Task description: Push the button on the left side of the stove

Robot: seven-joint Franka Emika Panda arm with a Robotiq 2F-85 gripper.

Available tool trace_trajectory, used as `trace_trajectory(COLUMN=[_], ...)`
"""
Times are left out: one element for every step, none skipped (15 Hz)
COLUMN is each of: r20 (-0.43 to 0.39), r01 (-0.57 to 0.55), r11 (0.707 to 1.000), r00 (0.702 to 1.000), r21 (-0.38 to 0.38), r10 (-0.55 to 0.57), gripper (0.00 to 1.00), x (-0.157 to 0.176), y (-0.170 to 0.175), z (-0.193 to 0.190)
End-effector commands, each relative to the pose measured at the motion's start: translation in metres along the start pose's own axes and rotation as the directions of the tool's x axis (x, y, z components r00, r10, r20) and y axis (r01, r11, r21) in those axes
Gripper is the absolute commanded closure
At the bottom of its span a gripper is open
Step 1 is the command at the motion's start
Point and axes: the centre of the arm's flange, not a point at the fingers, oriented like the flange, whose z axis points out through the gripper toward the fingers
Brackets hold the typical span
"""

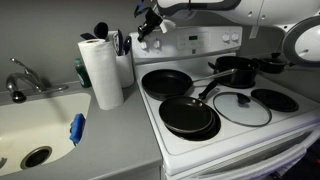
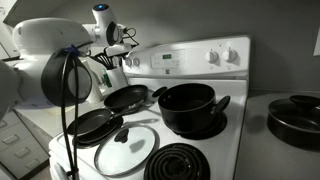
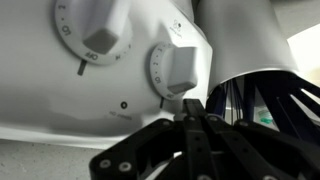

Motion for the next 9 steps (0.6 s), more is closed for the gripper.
trace_trajectory(r20=[-0.042,-0.042,-0.045,-0.048,-0.049,-0.049,-0.052,-0.056,-0.057], r01=[0.027,0.03,0.033,0.037,0.045,0.052,0.061,0.071,0.08], r11=[1.0,1.0,0.999,0.999,0.999,0.998,0.998,0.997,0.996], r00=[0.999,0.999,0.998,0.998,0.998,0.997,0.997,0.996,0.995], r21=[0.002,-0.002,-0.005,-0.008,-0.017,-0.024,-0.027,-0.04,-0.049], r10=[-0.027,-0.03,-0.033,-0.037,-0.045,-0.053,-0.062,-0.073,-0.083], gripper=[1.0,1.0,1.0,1.0,1.0,1.0,1.0,1.0,1.0], x=[0.033,0.0333,0.0328,0.0329,0.0327,0.033,0.0336,0.0341,0.0351], y=[0.017,0.0178,0.0181,0.0183,0.0181,0.0179,0.0175,0.0171,0.0166], z=[0.017,0.0173,0.0167,0.0172,0.0168,0.0166,0.0158,0.015,0.0139])
